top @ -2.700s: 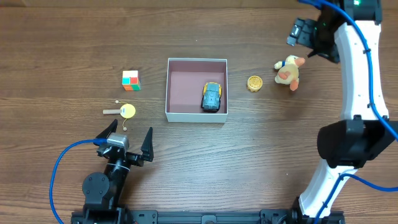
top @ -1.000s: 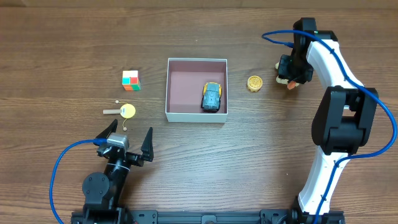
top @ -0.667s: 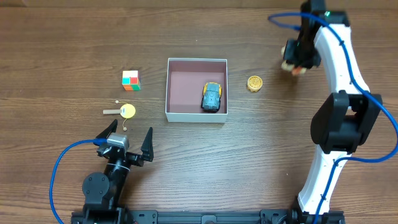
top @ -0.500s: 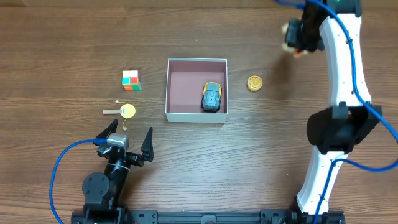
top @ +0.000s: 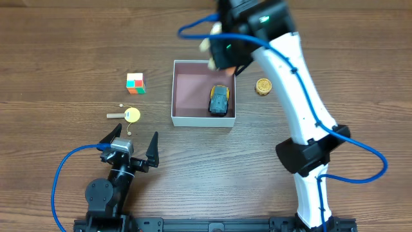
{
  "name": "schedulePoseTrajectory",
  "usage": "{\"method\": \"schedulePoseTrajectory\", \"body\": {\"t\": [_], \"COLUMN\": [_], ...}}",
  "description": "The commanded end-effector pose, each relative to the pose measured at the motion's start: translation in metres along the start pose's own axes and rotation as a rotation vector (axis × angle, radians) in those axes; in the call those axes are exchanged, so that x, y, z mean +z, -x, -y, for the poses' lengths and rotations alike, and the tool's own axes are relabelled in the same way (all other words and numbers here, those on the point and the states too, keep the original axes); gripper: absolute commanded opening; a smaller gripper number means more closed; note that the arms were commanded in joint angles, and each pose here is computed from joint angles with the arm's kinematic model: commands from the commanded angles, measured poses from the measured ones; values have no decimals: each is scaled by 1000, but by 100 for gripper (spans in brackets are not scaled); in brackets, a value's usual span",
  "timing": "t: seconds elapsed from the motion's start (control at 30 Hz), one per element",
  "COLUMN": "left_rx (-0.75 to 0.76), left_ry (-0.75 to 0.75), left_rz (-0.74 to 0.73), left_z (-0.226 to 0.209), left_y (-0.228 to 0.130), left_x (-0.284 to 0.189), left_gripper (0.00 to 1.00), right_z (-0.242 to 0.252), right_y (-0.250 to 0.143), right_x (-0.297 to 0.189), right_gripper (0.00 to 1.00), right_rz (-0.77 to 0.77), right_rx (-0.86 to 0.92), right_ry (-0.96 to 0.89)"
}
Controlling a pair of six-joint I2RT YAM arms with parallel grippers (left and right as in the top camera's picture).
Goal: Pack container
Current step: 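Carry the duck into the box and release it with the right gripper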
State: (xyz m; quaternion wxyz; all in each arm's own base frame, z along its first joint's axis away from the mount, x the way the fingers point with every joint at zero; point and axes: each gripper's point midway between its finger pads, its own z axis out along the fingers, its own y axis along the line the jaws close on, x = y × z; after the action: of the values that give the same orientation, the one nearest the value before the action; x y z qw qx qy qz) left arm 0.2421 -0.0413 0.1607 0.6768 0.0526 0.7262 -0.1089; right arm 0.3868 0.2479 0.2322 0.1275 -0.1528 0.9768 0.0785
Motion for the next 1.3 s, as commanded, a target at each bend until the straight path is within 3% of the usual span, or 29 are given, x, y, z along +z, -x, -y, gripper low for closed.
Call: {"method": "schedulePoseTrajectory", "body": {"t": [0.0,0.2,0.57,0.73,0.83,1.07,1.27], "left_rx": [9,8,9,9,9,8,9], "left_ry": [1,1,1,1,1,1,1], "left_rz": [7,7,7,7,7,7,7], "left_z": [-1,-1,-1,-1,-1,-1,-1], "left_y": [1,1,1,1,1,1,1], "left_x": [0,0,0,0,0,0,0], "left_gripper": [100,100,100,100,100,100,100], "right_z": [-7,-10,-13,-13,-13,-5,57], "right_y": [-18,-37,-10,-10,-8,4,22], "right_x": [9,39,70,76,77,77,63], "right_gripper": [25,27,39,58,77,99,100], "right_rz": [-57,-151,-72,-82,-72,-35,39], "right_rx": [-29,-52,-66,-66,-66,-47,128], "right_ry": [-28,-49,-25,-29,-29,-30,-214]}}
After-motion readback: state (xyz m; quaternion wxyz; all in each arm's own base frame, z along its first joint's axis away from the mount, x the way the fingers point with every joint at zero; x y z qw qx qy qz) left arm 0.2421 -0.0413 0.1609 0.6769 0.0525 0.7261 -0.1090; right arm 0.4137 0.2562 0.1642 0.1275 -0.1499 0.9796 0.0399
